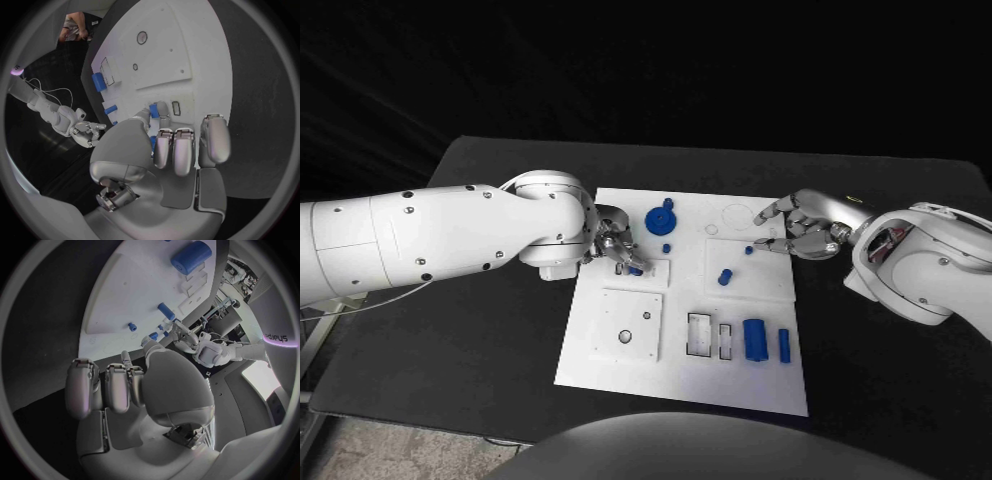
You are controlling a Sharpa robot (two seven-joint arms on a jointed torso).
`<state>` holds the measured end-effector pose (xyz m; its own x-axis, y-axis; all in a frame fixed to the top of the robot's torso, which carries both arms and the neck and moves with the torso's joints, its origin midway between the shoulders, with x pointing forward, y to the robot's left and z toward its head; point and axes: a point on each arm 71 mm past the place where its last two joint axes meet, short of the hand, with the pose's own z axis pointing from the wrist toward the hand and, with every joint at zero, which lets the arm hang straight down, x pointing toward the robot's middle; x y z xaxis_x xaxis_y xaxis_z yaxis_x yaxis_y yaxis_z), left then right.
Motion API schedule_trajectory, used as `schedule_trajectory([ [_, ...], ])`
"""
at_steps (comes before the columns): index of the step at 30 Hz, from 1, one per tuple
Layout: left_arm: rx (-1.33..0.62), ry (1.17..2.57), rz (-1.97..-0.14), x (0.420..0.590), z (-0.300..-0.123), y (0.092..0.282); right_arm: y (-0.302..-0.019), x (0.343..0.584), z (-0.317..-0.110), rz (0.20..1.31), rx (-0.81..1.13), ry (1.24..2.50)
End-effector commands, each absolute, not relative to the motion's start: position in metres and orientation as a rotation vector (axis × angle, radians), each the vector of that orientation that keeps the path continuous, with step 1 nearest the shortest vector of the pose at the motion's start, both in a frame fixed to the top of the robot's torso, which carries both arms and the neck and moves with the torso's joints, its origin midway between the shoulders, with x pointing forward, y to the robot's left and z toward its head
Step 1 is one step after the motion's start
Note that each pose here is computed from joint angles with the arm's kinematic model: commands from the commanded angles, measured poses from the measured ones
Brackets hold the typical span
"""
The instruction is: Assemble the parts on the task board
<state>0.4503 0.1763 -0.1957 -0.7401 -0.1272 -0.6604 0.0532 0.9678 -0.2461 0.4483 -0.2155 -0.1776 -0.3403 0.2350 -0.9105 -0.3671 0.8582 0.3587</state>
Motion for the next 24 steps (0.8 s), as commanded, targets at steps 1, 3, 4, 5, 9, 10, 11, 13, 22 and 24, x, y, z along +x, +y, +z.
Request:
schedule_trajectory([
  [1,-0.024,2.424,-0.295,0.4471,-0.2021,0.1768,-0.2155,0.4481,-0.1793,0.607,-0.107,1.835],
  [3,-0.025,2.423,-0.295,0.4474,-0.2021,0.1768,-0.2156,0.448,-0.1794,0.606,-0.107,1.836],
  [4,-0.025,2.422,-0.295,0.4475,-0.2021,0.1768,-0.2156,0.448,-0.1795,0.606,-0.107,1.837],
  [5,-0.026,2.422,-0.295,0.4476,-0.2021,0.1769,-0.2156,0.4481,-0.1795,0.605,-0.107,1.837],
  [9,-0.034,2.416,-0.295,0.4486,-0.202,0.1774,-0.2156,0.4481,-0.1798,0.605,-0.108,1.839],
  [10,-0.036,2.414,-0.295,0.4489,-0.2019,0.1775,-0.2157,0.4481,-0.1798,0.605,-0.108,1.839],
  [11,-0.039,2.412,-0.296,0.4491,-0.2018,0.1775,-0.2157,0.4481,-0.1799,0.604,-0.108,1.84],
  [13,-0.044,2.407,-0.299,0.4495,-0.2016,0.1771,-0.2158,0.4481,-0.1799,0.604,-0.108,1.84],
  [22,-0.056,2.396,-0.314,0.4506,-0.2011,0.1732,-0.2152,0.4483,-0.1801,0.606,-0.108,1.839],
  [24,-0.061,2.393,-0.318,0.4509,-0.201,0.1727,-0.2152,0.4483,-0.1801,0.606,-0.108,1.839],
])
